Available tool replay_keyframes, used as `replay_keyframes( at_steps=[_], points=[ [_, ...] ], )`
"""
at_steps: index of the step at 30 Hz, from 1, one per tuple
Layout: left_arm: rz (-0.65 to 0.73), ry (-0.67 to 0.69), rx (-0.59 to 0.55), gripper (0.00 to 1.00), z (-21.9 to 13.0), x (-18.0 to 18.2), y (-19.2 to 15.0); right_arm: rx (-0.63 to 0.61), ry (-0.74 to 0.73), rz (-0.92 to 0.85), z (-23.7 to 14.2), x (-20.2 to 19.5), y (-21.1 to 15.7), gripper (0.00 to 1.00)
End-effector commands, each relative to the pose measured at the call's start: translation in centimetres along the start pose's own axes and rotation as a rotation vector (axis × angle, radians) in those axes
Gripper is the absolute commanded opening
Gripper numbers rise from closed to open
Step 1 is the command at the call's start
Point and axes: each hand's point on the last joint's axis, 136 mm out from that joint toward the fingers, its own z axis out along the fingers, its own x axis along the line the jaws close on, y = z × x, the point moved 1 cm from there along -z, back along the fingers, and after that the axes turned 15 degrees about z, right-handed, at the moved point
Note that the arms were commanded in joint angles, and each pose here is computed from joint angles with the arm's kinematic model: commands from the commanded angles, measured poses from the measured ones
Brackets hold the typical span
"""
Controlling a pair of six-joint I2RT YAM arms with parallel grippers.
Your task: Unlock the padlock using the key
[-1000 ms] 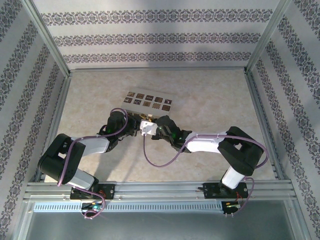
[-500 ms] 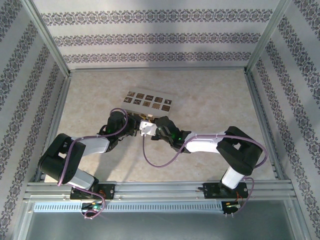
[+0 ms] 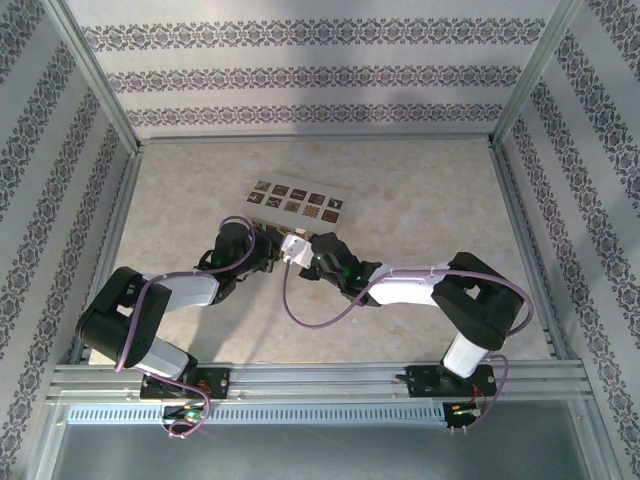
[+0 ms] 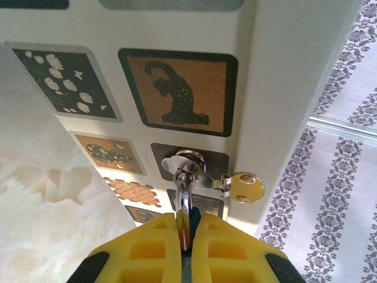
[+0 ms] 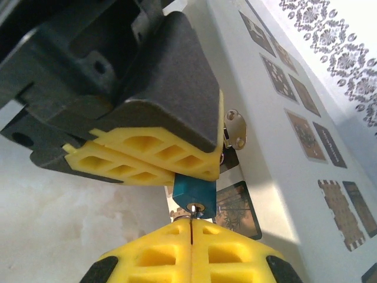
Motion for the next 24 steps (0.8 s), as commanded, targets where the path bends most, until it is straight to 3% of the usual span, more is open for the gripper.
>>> replay_keyframes(
  at_steps=[1,10,18,24],
  points=[
    [0.047,-0.088,0.013,0.0,0.3,-2.7,-0.5,-0.021,0.078,0.156,0.4,1.1,0.7,0.0],
    [0.051,-0.064,0.004,0.0,1.2,-1.8,-0.3,0.019,0.102,0.5,1.4,-0.2,-0.2,0.0],
    [0.046,-0.049,0.006,0.0,2.2,-0.9,-0.3,0.007,0.16,0.652,2.0,-0.4,-0.7,0.0],
    [0.04,-0.043,0.009,0.0,2.7,-0.3,-0.5,0.007,0.18,0.673,2.3,-0.2,-1.0,0.0]
  ],
)
